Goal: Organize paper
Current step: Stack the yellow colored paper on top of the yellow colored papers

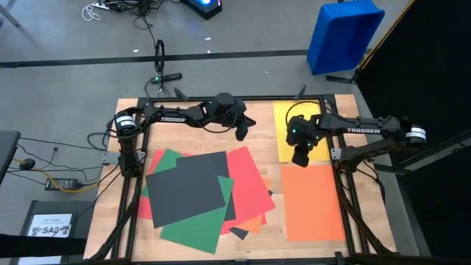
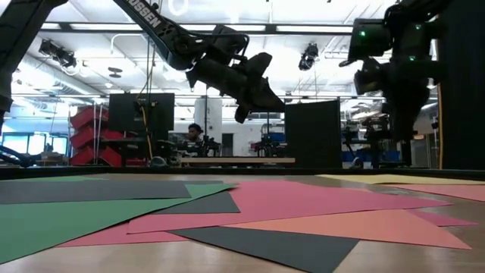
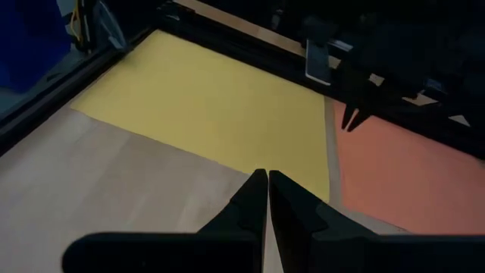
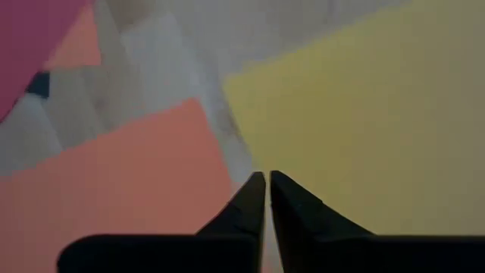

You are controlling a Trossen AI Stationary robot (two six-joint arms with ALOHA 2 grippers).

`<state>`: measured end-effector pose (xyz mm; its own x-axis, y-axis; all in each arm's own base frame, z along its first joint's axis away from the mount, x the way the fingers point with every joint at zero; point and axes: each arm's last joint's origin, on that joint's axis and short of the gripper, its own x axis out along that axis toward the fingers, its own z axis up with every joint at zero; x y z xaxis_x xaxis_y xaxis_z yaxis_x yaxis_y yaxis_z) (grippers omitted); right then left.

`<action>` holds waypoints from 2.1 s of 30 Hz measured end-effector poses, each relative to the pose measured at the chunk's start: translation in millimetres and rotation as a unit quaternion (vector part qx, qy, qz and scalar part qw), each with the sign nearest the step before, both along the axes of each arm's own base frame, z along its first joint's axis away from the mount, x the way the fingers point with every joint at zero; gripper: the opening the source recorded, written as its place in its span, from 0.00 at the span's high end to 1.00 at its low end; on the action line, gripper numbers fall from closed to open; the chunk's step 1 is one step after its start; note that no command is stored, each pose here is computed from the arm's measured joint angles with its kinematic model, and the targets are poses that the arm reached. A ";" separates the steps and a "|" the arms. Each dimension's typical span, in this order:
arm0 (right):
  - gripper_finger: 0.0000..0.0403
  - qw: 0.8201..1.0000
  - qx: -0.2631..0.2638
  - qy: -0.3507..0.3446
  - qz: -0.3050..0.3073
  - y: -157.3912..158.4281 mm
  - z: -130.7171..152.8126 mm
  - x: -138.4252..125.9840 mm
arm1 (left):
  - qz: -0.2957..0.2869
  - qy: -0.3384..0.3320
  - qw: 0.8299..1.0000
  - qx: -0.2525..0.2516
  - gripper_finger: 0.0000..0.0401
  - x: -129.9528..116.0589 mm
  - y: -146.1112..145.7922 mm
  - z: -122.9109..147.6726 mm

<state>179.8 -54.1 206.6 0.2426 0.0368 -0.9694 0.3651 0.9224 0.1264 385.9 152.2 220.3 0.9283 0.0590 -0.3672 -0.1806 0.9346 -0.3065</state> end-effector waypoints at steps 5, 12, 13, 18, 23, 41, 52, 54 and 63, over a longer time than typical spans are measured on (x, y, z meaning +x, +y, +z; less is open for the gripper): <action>1.00 0.988 0.045 0.053 -0.136 3.0 -1.8 -8.9 | -0.007 0.000 1.000 -0.002 1.00 0.7 -2.1 0.0; 1.00 0.964 0.033 0.091 -0.247 13.3 -5.3 -12.7 | -0.003 -0.009 1.000 0.003 1.00 1.4 -1.7 1.7; 1.00 0.963 0.033 0.095 -0.252 15.0 -7.3 -13.3 | -0.003 -0.009 1.000 0.003 1.00 1.4 -1.7 1.7; 1.00 0.960 0.037 0.095 -0.260 22.9 -19.5 -14.5 | -0.003 -0.009 1.000 0.003 1.00 1.4 -1.8 1.6; 1.00 0.947 0.042 0.124 -0.293 28.6 -37.9 -24.4 | -0.004 -0.011 1.000 0.007 1.00 1.6 -1.8 2.1; 1.00 0.925 0.036 0.132 -0.355 19.8 -65.3 -39.7 | -0.007 -0.013 1.000 0.017 1.00 1.8 -1.7 2.6; 1.00 0.921 0.041 0.129 -0.366 9.3 -66.9 -43.1 | -0.007 -0.013 1.000 0.016 1.00 1.7 -1.7 2.5; 1.00 0.921 0.039 0.129 -0.366 8.4 -66.9 -43.3 | -0.007 -0.013 1.000 0.016 1.00 1.7 -1.7 2.5; 1.00 0.921 0.029 0.129 -0.366 7.4 -67.1 -43.7 | -0.007 -0.012 1.000 0.016 1.00 1.7 -1.7 2.5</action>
<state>136.2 -46.7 139.5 -0.0147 0.0075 -0.9999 0.9115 0.4112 -0.0103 387.6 150.5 222.8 0.9378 0.0576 -0.3423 -0.1606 0.9462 -0.2808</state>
